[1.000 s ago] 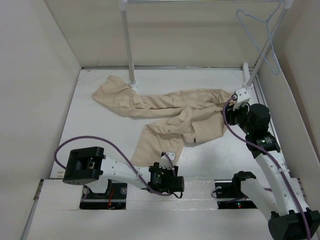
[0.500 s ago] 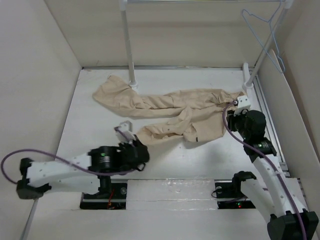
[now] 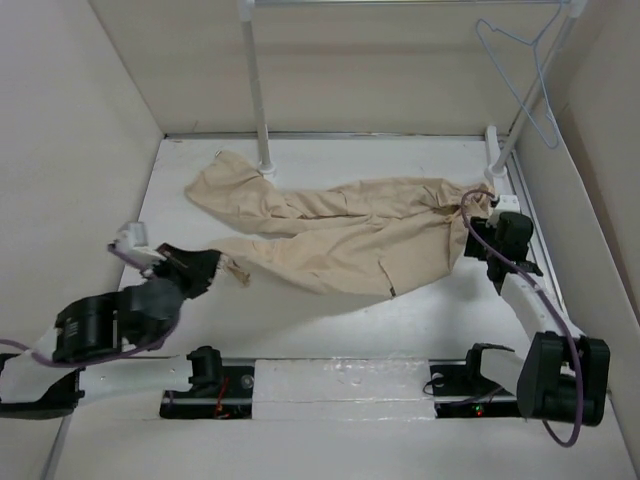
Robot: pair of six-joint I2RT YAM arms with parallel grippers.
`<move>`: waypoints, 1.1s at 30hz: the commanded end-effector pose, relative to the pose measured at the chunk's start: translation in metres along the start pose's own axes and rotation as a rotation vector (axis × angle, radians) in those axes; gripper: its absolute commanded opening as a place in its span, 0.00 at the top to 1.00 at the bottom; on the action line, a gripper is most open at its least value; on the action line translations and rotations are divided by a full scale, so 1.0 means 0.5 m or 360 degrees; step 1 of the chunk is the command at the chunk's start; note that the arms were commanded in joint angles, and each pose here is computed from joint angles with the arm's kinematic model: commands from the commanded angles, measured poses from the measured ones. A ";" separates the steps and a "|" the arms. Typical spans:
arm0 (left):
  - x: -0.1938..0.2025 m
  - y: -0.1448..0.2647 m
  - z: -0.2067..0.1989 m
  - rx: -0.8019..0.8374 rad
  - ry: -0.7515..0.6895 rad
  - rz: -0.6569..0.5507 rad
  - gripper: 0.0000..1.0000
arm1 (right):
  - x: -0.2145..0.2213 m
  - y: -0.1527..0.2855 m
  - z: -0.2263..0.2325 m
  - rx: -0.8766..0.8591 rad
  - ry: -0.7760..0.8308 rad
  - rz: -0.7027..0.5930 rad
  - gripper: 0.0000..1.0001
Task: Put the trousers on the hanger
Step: Flatten out the trousers at the center of the board, then fold the trousers at the center of the board.
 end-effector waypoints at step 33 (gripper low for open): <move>-0.170 0.035 0.002 -0.0073 0.0052 -0.0573 1.00 | -0.002 -0.098 0.035 -0.0227 -0.0315 -0.0045 0.26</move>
Point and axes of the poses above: each gripper's point midway between its finger pads, its own y axis back along the fingers, its own z axis along the line the jaws close on, x = y × z, the point moved 10 cm from there along y, back along the fingers, and after that the axes turned 6 degrees about -y, right-handed, at the moved point
